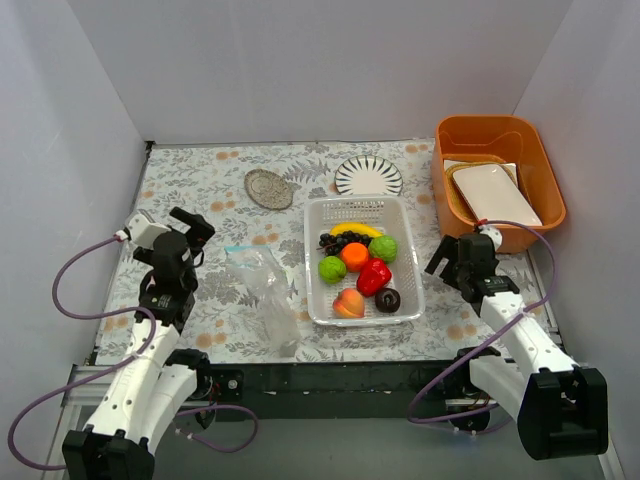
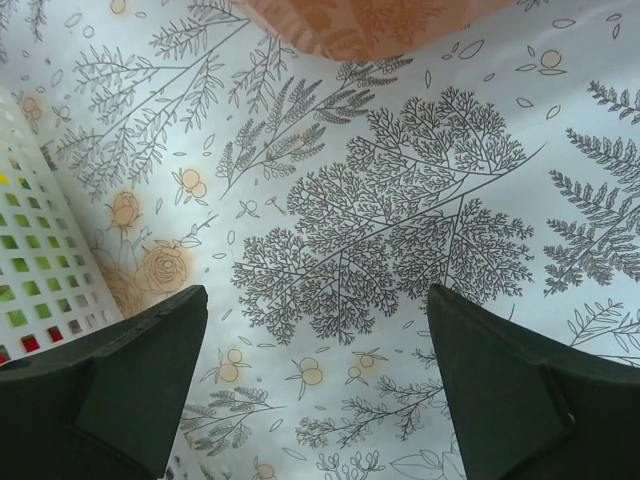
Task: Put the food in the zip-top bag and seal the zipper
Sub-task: Adjust the zipper food storage bag at the center of the board.
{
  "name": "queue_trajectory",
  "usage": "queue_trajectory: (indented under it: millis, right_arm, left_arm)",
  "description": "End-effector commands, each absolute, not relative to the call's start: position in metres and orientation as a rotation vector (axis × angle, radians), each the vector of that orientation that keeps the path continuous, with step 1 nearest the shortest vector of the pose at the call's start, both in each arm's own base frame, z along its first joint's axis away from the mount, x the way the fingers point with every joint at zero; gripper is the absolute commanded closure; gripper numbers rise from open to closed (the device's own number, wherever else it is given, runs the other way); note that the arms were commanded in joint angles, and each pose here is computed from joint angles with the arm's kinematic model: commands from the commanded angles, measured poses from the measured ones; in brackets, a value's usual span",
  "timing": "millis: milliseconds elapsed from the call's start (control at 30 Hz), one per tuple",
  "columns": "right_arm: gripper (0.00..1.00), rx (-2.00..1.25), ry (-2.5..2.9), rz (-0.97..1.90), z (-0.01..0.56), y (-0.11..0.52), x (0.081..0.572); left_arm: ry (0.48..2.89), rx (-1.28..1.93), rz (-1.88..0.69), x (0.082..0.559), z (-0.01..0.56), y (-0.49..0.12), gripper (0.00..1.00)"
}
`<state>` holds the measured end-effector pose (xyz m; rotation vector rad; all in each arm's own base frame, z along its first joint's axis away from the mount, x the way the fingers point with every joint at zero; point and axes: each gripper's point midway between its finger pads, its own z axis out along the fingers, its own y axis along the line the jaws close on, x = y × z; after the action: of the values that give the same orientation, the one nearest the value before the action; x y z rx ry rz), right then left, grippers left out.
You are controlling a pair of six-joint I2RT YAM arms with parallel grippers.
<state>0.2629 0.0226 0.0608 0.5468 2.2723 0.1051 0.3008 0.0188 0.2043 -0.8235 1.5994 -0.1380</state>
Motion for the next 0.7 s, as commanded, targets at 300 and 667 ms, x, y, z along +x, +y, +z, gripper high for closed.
queue_trajectory:
  millis: [300, 667]
  right_arm:
    - [0.02, 0.597, 2.415, 0.284, 0.089, 0.05, 0.236]
    - [0.02, 0.261, 2.381, 0.535, 0.129, 0.084, 0.21]
  left_arm:
    - [1.852, -0.82, -0.438, 0.272, 0.25, -0.036, 0.02]
    - [1.958, -0.711, -0.577, 0.246, 0.244, -0.063, 0.02]
